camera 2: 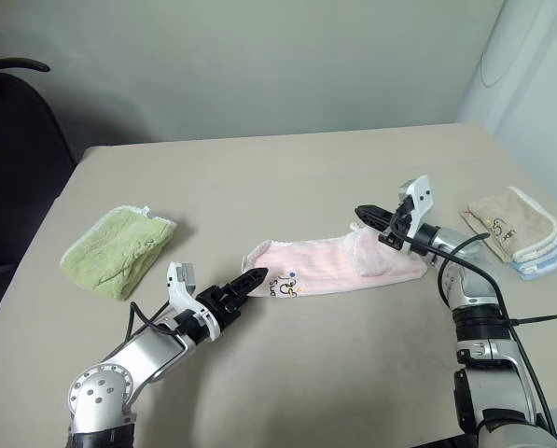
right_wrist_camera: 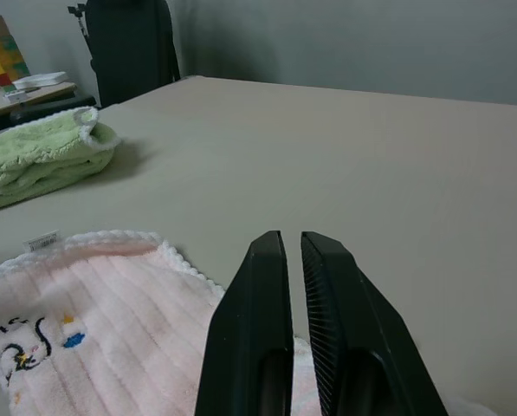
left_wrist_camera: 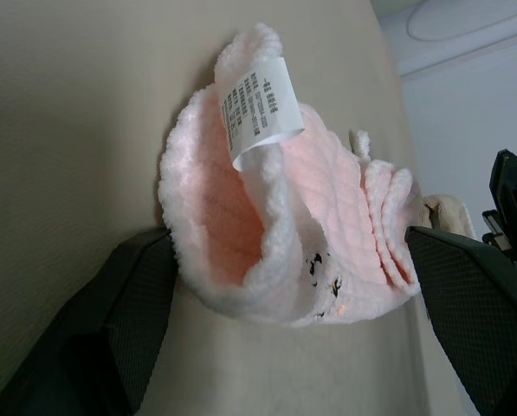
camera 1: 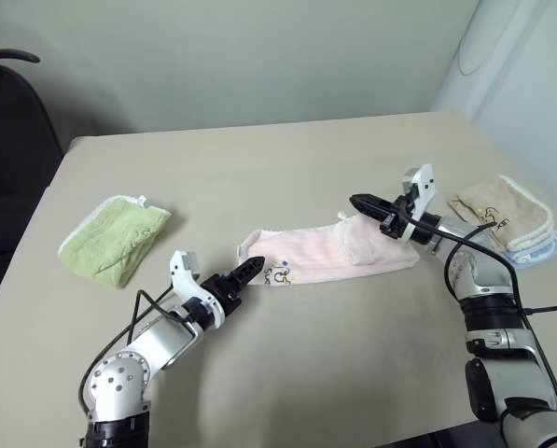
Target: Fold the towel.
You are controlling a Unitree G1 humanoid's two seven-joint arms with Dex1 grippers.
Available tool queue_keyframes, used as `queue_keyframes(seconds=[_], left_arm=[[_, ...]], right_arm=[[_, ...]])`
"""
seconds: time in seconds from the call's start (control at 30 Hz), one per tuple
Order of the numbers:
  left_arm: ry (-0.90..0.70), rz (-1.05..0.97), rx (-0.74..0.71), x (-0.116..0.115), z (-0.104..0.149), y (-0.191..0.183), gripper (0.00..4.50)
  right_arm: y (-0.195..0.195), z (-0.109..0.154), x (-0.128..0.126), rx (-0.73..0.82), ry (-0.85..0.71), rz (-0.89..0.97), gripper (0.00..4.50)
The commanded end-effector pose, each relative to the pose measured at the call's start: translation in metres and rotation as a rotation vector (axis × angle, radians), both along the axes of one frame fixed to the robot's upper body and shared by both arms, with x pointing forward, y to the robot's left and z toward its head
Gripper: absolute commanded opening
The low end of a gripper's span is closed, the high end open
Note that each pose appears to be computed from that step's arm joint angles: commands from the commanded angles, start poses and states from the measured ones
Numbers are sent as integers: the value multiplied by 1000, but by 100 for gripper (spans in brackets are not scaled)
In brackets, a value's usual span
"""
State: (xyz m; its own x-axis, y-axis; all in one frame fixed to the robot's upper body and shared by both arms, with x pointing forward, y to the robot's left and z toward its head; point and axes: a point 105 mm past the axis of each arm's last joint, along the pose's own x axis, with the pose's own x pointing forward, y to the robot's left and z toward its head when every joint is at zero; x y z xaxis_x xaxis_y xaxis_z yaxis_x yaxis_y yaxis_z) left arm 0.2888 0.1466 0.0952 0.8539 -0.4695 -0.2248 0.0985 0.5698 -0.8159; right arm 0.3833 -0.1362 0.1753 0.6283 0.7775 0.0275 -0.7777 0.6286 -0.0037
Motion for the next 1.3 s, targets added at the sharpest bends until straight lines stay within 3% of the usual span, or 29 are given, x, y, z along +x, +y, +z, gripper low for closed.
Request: queue_keyframes(seconds=[0.03, 0.33, 0.37, 0.57, 0.7, 0.8, 1.03, 1.13, 1.3], left_arm=[[52, 45, 13, 1, -12, 11, 363], [-26, 63, 25, 5, 5, 19, 27], [-51, 67, 31, 5, 10, 22, 6], [-355, -31, 136, 1, 70, 25, 6], [-566, -214, 253, 0, 115, -6, 6], [-643, -367, 312, 5, 129, -38, 6], [-666, -746, 498, 27, 113, -131, 6], [-653, -865, 602, 42, 97, -171, 6], [-673, -1009, 650, 46, 79, -221, 6]], right_arm=[[-4, 23, -4, 44, -72, -11, 39], [-2, 25, -8, 75, -73, -23, 39], [-2, 25, -9, 76, -73, -23, 39], [-6, 21, -12, 89, -51, -43, 39], [-21, 20, -6, 99, -50, -121, 39], [-44, 30, 6, 198, -47, -236, 39], [-92, 49, 15, 401, -49, -435, 39], [-106, 47, 11, 432, -56, -509, 39], [-106, 33, -5, 434, -51, -543, 39]])
